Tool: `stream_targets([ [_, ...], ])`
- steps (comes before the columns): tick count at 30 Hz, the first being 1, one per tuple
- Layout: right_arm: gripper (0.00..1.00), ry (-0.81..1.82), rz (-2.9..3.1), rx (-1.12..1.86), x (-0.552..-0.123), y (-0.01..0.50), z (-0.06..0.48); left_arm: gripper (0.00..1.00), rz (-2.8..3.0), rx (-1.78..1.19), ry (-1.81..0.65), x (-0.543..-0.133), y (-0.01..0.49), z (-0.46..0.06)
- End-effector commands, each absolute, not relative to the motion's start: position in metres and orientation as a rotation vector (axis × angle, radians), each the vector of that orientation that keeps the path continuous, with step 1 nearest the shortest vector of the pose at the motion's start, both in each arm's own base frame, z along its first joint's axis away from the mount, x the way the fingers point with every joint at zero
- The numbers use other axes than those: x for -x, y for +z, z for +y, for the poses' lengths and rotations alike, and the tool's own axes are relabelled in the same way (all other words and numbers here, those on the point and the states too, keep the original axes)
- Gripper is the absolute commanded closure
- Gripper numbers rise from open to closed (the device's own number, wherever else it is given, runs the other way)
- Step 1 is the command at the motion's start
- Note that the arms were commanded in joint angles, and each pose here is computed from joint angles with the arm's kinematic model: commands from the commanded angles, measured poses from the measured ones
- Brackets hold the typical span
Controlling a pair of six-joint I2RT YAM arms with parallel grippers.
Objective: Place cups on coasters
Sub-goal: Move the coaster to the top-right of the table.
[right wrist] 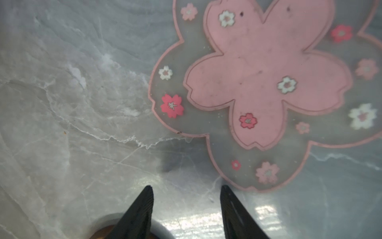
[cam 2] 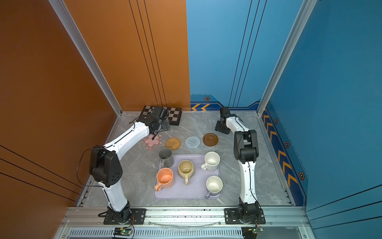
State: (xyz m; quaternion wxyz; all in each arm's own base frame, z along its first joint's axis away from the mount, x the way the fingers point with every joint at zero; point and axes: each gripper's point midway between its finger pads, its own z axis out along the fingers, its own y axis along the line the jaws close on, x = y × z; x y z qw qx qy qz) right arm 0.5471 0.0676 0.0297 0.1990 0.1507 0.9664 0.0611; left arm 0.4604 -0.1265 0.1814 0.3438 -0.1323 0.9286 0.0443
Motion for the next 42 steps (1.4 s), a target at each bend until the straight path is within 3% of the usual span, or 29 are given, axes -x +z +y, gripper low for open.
stream_targets([
  [1, 0.44, 0.161, 2.721, -0.331, -0.549, 0.030, 0.078, 0.02, 2.440, 0.369, 0.130, -0.464, 0.172, -0.125],
  [30, 0.42, 0.205, 2.653, -0.547, -0.591, -0.005, 0.053, 0.02, 2.506, 0.351, 0.096, -0.475, 0.140, -0.148],
  [42, 0.38, 0.361, 2.618, -0.370, -0.590, 0.046, 0.087, 0.02, 2.484, 0.274, 0.105, -0.471, 0.153, -0.160],
])
